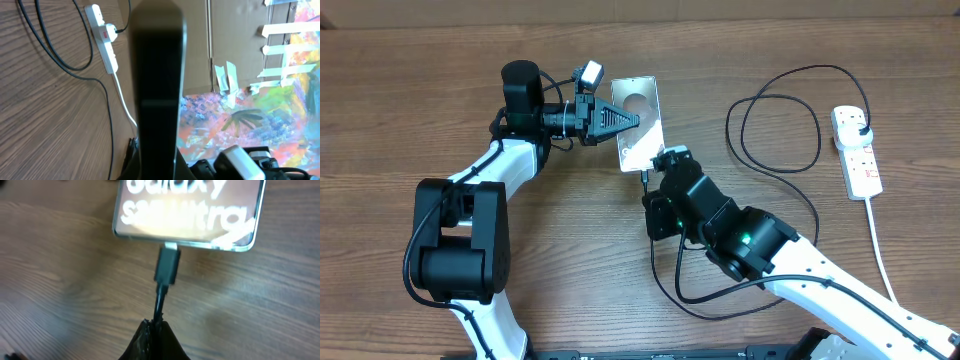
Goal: Plug charger to phone and switch on socket
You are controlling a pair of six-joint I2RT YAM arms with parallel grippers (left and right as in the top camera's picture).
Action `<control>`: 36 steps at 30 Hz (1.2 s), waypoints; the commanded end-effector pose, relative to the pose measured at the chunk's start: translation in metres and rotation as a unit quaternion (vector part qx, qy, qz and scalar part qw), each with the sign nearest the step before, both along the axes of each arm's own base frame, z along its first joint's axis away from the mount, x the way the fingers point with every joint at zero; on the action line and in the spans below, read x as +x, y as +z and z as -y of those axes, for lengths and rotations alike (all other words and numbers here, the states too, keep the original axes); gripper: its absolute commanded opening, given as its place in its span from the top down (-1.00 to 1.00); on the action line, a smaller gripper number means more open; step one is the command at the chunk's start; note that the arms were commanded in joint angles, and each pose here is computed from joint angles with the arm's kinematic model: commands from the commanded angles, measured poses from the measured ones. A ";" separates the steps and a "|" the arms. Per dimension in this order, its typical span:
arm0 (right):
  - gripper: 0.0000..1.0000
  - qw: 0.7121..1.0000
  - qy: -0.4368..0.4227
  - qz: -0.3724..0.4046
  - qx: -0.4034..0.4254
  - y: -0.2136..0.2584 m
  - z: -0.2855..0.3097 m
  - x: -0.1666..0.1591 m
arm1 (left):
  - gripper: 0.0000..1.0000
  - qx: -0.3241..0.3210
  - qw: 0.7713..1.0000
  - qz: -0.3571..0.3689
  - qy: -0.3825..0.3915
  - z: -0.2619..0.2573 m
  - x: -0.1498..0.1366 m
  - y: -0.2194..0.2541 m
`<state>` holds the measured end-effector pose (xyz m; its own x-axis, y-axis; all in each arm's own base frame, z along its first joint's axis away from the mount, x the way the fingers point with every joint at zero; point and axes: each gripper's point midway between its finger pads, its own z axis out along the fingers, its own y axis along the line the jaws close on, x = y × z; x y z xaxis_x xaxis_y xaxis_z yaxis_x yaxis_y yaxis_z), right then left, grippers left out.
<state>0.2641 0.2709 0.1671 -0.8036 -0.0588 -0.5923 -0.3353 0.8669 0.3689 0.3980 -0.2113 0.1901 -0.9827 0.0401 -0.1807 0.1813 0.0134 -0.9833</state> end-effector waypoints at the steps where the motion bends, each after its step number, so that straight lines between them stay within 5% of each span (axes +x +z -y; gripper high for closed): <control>1: 0.92 0.999 -0.023 0.044 0.019 0.025 0.001 0.022 | 0.92 -0.013 0.999 0.012 -0.039 0.002 -0.013 0.011; 8: 0.66 0.999 -0.011 0.033 0.024 0.024 -0.003 0.017 | 0.92 -0.013 0.999 0.012 -0.038 0.002 -0.012 0.011; 22: 0.44 1.000 -0.002 0.029 0.006 0.015 -0.019 -0.002 | 0.92 -0.013 0.999 0.016 -0.038 0.002 -0.012 0.011; 31: 0.47 0.998 -0.031 0.046 -0.027 -0.005 -0.019 0.016 | 0.92 -0.013 0.999 0.016 -0.039 0.002 -0.012 0.011; 36: 0.68 0.997 -0.045 0.059 -0.032 -0.002 -0.016 0.021 | 0.92 -0.013 0.999 0.017 -0.039 0.002 -0.012 0.011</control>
<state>0.2749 0.2852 0.1475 -0.7677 -0.0634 -0.6377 -0.3073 0.9096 0.2795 0.3903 -0.2113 0.1926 -0.9803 0.0812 -0.1801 0.1800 -0.0090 -0.9836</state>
